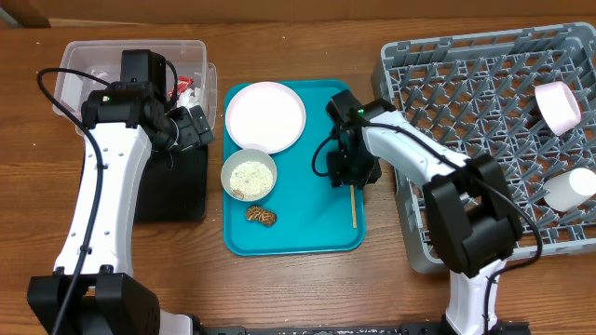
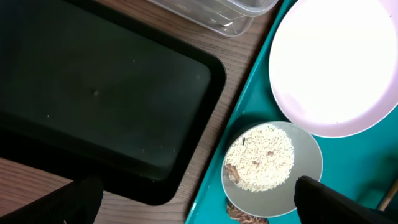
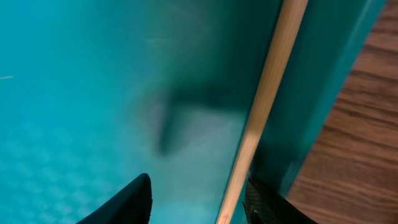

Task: Sort waste into correct bins and load items into the dishwasher
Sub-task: 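Grasp the second chopstick and lift it toward the rack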

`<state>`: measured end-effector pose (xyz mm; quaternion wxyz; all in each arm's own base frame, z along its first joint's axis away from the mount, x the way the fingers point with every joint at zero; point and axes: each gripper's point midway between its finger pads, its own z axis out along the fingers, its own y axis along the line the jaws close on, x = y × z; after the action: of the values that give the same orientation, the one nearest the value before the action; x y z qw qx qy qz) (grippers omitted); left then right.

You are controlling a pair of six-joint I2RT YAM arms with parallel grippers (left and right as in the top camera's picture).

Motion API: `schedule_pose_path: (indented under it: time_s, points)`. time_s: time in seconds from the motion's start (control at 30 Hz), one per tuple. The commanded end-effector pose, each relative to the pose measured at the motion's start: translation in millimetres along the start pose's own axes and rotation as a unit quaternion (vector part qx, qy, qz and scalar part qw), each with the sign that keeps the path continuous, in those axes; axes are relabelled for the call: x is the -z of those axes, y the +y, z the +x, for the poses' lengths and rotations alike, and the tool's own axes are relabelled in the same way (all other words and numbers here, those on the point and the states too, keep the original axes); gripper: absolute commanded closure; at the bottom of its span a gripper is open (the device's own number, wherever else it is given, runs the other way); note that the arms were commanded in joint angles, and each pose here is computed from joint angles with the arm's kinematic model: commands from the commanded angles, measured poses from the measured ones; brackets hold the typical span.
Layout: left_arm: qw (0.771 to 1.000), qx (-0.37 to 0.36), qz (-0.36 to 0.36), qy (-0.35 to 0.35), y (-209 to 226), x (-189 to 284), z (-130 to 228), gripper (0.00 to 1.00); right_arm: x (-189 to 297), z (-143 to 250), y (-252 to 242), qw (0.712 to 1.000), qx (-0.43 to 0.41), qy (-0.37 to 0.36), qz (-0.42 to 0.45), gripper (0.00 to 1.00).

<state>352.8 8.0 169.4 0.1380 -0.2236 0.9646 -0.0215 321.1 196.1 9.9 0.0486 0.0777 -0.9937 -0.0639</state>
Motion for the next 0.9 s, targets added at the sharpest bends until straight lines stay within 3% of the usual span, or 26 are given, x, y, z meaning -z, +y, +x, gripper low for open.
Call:
schedule_pose_path:
  time_s: [0.0,0.2,0.3,0.5,0.67,0.87]
  points:
    - [1.0,0.001,0.001,-0.013,-0.2,8.2,-3.1,0.0,-10.1,0.0,-7.2,1.0,-0.012,0.006,0.016,0.5]
    - [1.0,0.001,0.001,-0.013,-0.2,8.2,-3.1,0.0,-10.5,0.7,-7.4,1.0,-0.011,0.007,0.018,0.56]
    - [1.0,0.001,0.001,-0.013,-0.2,8.2,-3.0,0.0,-13.7,4.7,-9.5,1.0,-0.013,0.013,0.02,0.77]
    - [1.0,0.001,0.001,-0.013,-0.2,8.2,-3.0,0.0,-20.8,13.1,-13.4,0.999,-0.018,0.024,0.024,0.96]
    - [1.0,0.001,0.001,-0.013,-0.1,8.2,-2.8,0.0,-8.7,9.8,-10.5,0.999,-0.014,0.022,0.023,0.96]
    - [1.0,0.001,0.001,-0.013,-0.1,8.2,-2.8,0.0,77.9,-16.0,-1.1,0.997,0.018,-0.072,-0.003,0.96]
